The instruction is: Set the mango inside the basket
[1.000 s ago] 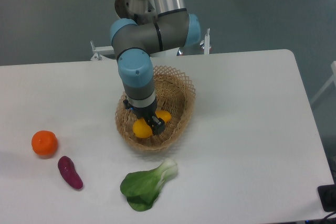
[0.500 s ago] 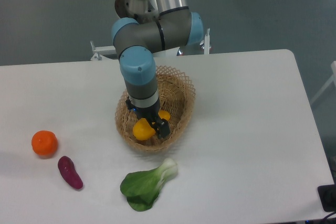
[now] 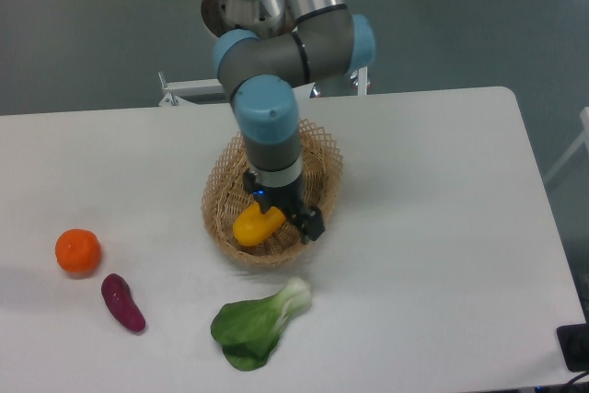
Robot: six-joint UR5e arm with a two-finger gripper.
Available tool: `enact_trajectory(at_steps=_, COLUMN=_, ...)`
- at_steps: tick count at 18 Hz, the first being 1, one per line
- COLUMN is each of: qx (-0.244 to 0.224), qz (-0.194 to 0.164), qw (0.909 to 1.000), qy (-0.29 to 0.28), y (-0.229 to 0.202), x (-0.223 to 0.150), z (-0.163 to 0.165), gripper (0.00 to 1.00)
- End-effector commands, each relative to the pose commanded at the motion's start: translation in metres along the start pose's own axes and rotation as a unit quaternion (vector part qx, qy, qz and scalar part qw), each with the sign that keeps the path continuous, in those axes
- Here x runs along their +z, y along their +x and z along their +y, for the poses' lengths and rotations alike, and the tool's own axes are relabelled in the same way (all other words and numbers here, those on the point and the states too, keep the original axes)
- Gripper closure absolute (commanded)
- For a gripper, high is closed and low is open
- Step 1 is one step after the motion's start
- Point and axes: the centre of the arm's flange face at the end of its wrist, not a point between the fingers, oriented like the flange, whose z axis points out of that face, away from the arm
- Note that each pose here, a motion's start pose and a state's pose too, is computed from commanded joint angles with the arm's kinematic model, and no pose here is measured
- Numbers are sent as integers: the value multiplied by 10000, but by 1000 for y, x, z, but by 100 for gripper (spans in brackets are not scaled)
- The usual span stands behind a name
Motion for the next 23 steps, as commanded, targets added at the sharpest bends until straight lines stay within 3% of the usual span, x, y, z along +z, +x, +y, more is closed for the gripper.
enact_trajectory(at_steps=4, qx=-84, qz=-140, qw=9998, qy=81, y=-33, x=-12, z=15, gripper=0)
enact_trajectory(at_steps=17, qx=-470, qz=-295, qw=9985, qy=38, y=-112, x=6, z=37, gripper=0)
enact_trajectory(at_steps=23, qx=-369, qz=-353, qw=9987, qy=3, y=-135, x=9, z=50, gripper=0)
